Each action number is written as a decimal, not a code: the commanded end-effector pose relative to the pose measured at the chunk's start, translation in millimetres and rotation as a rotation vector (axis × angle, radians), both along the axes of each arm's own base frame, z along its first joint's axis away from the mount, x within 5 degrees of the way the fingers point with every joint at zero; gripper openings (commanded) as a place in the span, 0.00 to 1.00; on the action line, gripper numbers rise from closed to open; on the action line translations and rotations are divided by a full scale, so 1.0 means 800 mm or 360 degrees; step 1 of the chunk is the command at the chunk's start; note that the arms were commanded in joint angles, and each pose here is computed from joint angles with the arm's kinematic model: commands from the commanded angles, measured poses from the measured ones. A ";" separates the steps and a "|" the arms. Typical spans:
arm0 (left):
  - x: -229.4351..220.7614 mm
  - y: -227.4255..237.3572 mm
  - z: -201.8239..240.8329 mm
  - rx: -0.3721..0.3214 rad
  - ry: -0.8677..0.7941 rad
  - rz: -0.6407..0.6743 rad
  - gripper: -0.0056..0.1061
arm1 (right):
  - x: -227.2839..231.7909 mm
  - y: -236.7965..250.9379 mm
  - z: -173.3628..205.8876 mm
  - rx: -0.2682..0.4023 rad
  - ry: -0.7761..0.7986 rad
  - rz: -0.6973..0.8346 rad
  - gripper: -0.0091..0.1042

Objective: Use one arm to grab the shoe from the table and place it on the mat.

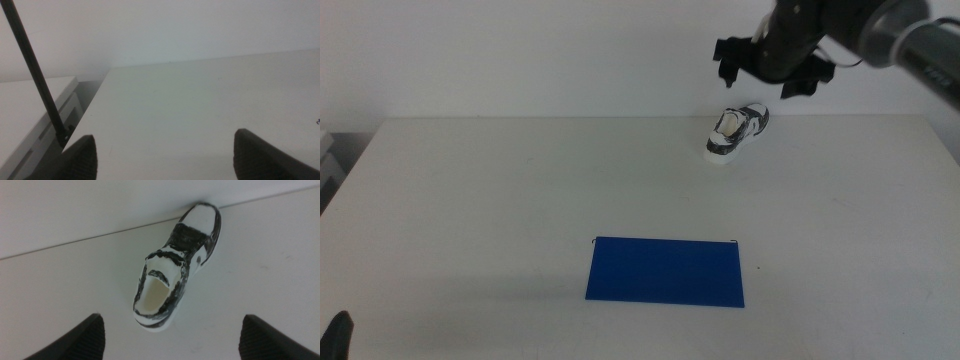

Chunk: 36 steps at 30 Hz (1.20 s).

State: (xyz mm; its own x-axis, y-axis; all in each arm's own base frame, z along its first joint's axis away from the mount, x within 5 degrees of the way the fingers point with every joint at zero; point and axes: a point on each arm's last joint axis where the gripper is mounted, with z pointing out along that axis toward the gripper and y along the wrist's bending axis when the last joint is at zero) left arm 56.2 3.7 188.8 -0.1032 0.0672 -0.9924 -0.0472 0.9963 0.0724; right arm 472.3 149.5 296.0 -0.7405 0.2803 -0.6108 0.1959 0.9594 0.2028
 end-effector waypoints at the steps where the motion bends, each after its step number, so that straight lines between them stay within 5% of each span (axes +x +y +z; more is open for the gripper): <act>1: -0.002 -0.001 0.009 -0.0013 -0.0160 -0.0022 0.89 | -0.002 -0.004 0.045 0.0068 -0.0201 -0.0050 0.91; 12: -0.002 -0.001 0.009 -0.0013 -0.0160 -0.0022 0.89 | 0.001 -0.003 0.036 0.0062 -0.0180 -0.0054 0.91; 15: -0.002 -0.001 0.009 -0.0013 -0.0160 -0.0022 0.89 | 0.003 -0.006 0.037 -0.0010 -0.0204 -0.0040 0.91; 23: -0.002 -0.001 0.009 -0.0013 -0.0160 -0.0022 0.89 | 0.007 -0.003 0.043 0.0051 -0.0307 -0.0035 0.91; 27: -0.002 -0.001 0.009 -0.0013 -0.0160 -0.0022 0.89 | 0.011 -0.001 0.038 0.0171 -0.0323 -0.0195 0.91; 36: -0.002 -0.001 0.009 -0.0013 -0.0160 -0.0022 0.89 | 0.009 0.014 0.031 0.0200 -0.0388 -0.0423 0.91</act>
